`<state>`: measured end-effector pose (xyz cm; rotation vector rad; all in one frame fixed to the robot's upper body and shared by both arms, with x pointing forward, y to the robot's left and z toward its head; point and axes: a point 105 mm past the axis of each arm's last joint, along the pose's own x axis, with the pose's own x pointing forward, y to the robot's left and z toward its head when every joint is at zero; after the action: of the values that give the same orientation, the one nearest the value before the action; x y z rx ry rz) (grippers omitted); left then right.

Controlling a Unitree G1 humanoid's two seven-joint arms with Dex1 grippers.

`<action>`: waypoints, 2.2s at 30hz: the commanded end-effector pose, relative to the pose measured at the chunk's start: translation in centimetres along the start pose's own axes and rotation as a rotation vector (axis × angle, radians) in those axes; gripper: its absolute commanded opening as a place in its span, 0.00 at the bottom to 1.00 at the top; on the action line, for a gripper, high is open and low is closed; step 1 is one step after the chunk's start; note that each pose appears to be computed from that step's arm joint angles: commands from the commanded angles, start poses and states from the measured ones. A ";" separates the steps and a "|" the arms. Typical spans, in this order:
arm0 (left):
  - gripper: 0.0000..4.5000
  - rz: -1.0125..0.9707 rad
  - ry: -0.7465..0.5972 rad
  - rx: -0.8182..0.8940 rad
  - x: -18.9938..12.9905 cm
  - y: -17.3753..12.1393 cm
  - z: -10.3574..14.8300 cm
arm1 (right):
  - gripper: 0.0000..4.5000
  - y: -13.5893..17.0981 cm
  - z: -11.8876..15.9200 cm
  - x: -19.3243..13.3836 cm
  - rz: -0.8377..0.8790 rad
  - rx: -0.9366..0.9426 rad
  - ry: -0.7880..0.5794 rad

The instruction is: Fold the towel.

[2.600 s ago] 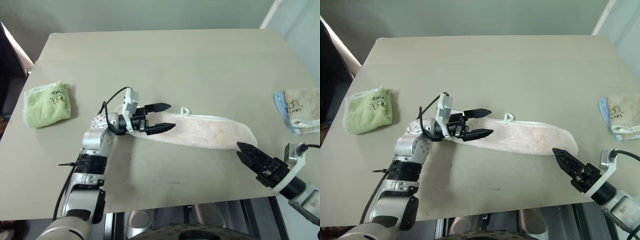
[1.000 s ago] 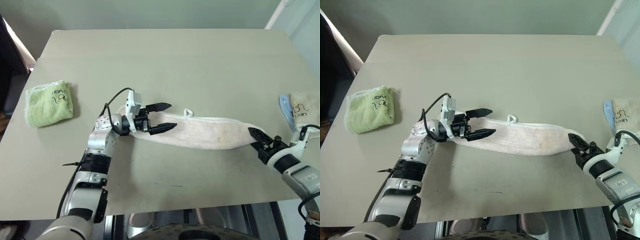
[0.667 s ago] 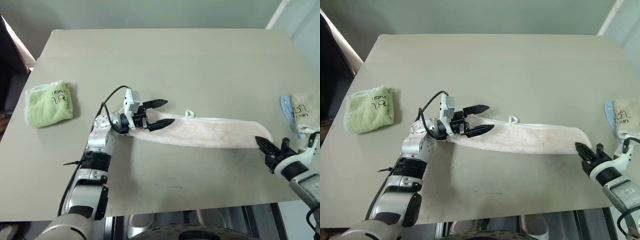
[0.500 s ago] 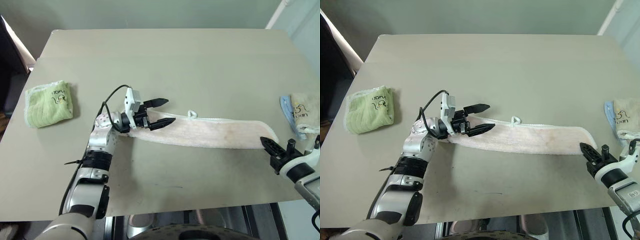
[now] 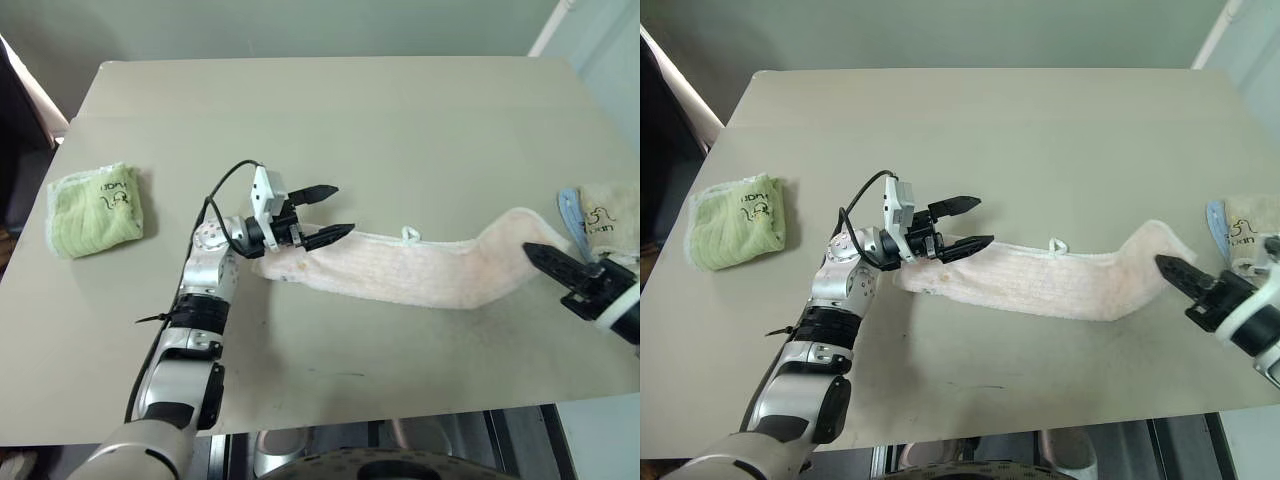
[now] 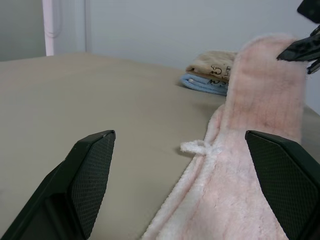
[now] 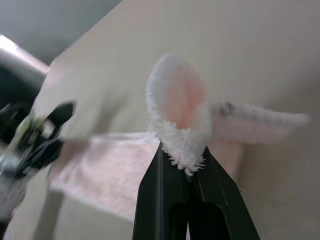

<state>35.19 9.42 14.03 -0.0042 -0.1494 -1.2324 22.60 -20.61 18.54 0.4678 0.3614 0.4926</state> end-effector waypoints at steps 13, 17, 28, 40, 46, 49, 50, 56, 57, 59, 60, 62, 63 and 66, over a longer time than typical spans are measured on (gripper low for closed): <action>1.00 0.023 -0.020 0.052 0.1 0.3 0.7 | 0.00 4.1 -6.4 6.6 0.173 -0.192 0.289; 1.00 0.026 -0.022 0.055 0.1 0.3 0.7 | 0.00 4.3 -7.5 7.9 0.173 -0.223 0.314; 1.00 0.023 -0.028 0.064 0.6 0.1 1.4 | 0.27 6.3 -8.4 8.8 0.277 -0.294 0.325; 1.00 0.024 -0.033 0.059 0.6 0.2 1.5 | 0.68 8.6 -3.5 4.0 0.452 -0.416 0.125; 1.00 0.023 -0.032 0.052 0.7 0.3 1.2 | 0.28 3.0 -4.1 3.4 0.224 -0.535 0.228; 1.00 0.023 -0.032 0.052 0.7 0.3 1.1 | 0.02 2.2 -5.1 3.5 0.212 -0.568 0.280; 1.00 0.023 -0.032 0.052 0.8 0.3 1.0 | 0.01 2.0 -5.4 3.8 0.213 -0.574 0.288; 1.00 0.027 -0.034 0.055 0.7 0.3 1.0 | 0.01 1.6 -6.4 6.0 0.210 -0.617 0.306; 1.00 0.029 -0.034 0.056 0.6 0.3 1.0 | 0.01 1.7 -6.3 6.3 0.215 -0.619 0.303; 1.00 0.031 -0.032 0.057 0.5 0.3 0.9 | 0.01 1.7 -6.5 6.8 0.220 -0.628 0.307; 1.00 0.032 -0.030 0.059 0.5 0.3 0.9 | 0.01 1.7 -6.6 7.3 0.219 -0.636 0.312; 1.00 0.034 -0.031 0.060 0.4 0.2 0.9 | 0.01 2.0 -6.7 8.2 0.238 -0.659 0.307; 1.00 0.035 -0.032 0.060 0.4 0.2 0.9 | 0.01 2.3 -6.6 8.6 0.249 -0.667 0.297; 1.00 0.038 -0.034 0.060 0.4 0.2 1.0 | 0.01 3.6 -6.1 10.1 0.288 -0.671 0.262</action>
<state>35.53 9.16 13.96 0.0096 -0.1658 -1.1915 26.70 -11.07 12.31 -0.1856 0.3936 0.8954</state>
